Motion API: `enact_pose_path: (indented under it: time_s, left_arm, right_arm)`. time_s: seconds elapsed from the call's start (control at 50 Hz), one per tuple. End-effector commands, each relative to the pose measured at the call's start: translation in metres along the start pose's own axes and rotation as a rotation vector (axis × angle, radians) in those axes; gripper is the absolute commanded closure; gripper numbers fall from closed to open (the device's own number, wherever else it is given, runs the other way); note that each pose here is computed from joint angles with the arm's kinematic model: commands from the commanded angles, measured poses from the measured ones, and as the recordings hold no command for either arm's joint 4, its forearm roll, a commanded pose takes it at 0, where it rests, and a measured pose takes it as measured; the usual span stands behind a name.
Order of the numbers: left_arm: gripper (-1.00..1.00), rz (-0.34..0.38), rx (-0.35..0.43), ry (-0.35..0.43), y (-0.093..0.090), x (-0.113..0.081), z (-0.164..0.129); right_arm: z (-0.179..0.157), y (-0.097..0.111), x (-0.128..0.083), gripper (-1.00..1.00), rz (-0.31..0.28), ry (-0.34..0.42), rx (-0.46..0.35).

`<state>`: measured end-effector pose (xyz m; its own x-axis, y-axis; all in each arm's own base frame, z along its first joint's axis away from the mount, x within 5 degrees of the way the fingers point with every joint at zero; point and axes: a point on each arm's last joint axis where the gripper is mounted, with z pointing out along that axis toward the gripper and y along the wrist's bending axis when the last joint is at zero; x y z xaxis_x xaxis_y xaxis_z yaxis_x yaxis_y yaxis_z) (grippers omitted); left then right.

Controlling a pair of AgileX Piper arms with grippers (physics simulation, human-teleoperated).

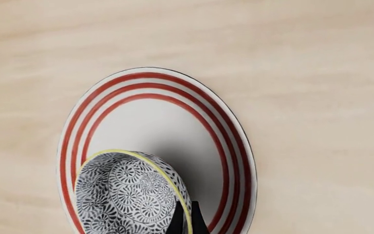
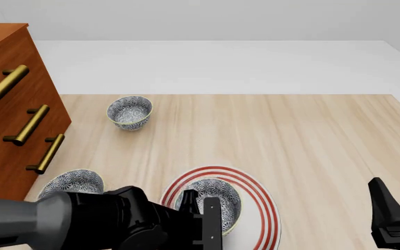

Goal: Pick up the bowl and put it in the middle on the plate.

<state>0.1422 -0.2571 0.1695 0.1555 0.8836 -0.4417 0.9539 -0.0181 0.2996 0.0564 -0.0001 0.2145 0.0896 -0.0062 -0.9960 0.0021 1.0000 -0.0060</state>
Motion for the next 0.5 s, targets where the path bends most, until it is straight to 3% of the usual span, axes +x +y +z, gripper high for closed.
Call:
enact_pose_path:
  time_s: [0.02,0.34,0.36,0.5]
  left_arm:
    - [1.0,0.015,0.003,0.009,-0.003,0.005,0.011]
    - [1.0,0.01,0.019,0.012,-0.008,0.001,0.017]
    - [-1.0,0.014,0.02,0.012,-0.008,0.001,0.017]
    - [-1.0,0.016,0.017,0.003,-0.006,-0.005,0.012]
  right_arm:
    - [0.0,0.0,0.0,-1.0,0.0,0.0,0.0]
    - [0.0,0.0,0.0,-1.0,0.0,0.0,0.0]
    - [0.0,0.0,0.0,-1.0,0.0,0.0,0.0]
    - [0.0,0.0,0.0,-1.0,0.0,0.0,0.0]
